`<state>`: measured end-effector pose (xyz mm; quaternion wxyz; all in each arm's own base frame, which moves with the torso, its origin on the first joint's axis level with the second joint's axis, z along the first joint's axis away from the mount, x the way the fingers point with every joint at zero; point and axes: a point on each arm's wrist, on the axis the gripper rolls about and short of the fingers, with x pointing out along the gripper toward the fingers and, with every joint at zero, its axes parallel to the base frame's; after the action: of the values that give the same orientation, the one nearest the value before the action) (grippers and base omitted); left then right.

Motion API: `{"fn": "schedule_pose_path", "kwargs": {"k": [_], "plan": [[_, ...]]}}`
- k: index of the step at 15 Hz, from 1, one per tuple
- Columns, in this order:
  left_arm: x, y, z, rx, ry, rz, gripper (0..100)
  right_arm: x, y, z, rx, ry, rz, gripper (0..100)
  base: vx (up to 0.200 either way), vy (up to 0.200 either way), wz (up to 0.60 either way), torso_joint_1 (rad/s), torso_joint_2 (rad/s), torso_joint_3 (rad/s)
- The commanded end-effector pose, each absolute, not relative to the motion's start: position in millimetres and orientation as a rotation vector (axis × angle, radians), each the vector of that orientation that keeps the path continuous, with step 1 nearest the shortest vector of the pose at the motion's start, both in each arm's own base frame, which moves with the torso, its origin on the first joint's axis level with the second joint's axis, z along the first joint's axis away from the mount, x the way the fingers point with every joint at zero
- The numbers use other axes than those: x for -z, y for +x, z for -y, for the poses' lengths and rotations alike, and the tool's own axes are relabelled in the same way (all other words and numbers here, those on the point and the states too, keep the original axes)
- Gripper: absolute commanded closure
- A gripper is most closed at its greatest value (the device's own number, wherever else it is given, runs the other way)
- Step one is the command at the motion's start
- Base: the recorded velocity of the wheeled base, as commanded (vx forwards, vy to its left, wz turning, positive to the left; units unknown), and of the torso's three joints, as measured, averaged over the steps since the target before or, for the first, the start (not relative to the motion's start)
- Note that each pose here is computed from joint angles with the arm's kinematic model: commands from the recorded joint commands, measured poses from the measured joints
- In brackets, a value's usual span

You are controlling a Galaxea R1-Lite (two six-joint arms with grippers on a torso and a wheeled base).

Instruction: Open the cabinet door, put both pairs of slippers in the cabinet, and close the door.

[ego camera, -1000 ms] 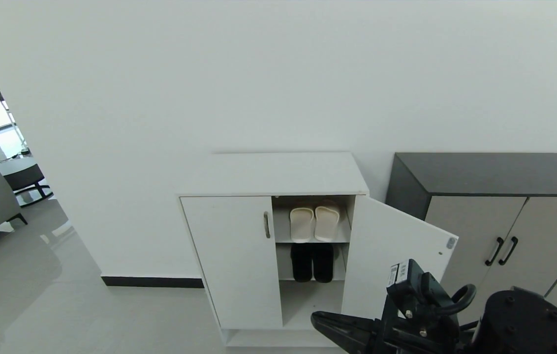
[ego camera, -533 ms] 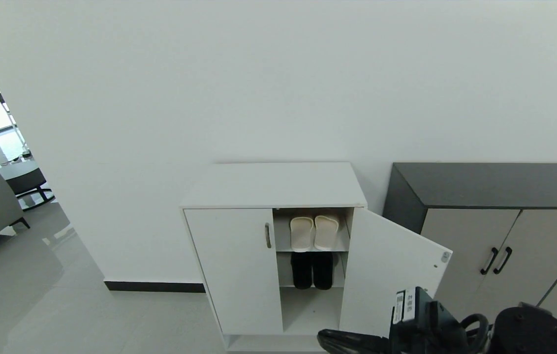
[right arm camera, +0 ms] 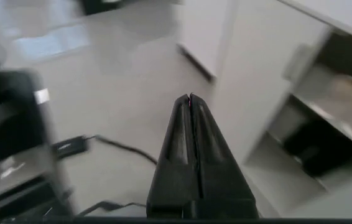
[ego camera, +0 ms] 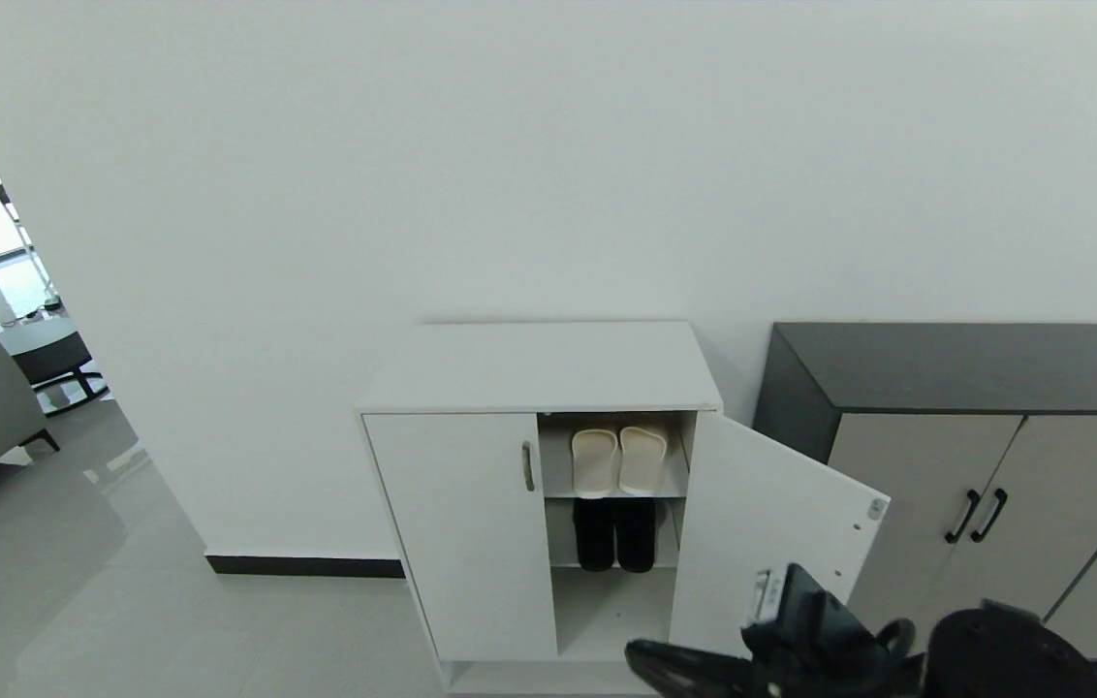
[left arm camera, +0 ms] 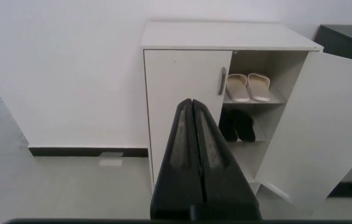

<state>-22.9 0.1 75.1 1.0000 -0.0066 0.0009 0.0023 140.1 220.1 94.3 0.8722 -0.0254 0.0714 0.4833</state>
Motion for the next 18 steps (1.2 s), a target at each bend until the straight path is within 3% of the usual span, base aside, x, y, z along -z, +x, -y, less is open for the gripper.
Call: {"fn": "schedule_pose_path", "kwargs": {"k": [1, 6, 9, 14, 18], "plan": [[-75, -23, 0, -0.005, -0.014, -0.003, 100, -114, 170, -252, -0.697, -0.017, -0.248, 100, 0.0, 0.0, 0.0, 0.0, 0.0, 0.0], [-75, -23, 0, 0.0, -0.012, -0.003, 100, -153, 187, -250, -0.381, -0.112, -0.422, 100, 0.0, 0.0, 0.0, 0.0, 0.0, 0.0], [-75, -23, 0, 0.002, -0.012, -0.003, 100, -143, 207, -249, -0.212, -0.14, -0.403, 100, -0.2, 0.0, 0.0, 0.01, 0.0, -0.002], [-75, -23, 0, 0.002, -0.012, -0.003, 100, -126, 232, -236, -0.113, -0.168, -0.439, 100, -0.2, 0.0, 0.0, -0.003, 0.0, 0.003], [-75, -23, 0, 0.002, -0.012, -0.003, 100, -119, 277, -201, 0.021, -0.176, -0.403, 100, 0.0, 0.0, 0.0, 0.0, 0.0, 0.0]]}}
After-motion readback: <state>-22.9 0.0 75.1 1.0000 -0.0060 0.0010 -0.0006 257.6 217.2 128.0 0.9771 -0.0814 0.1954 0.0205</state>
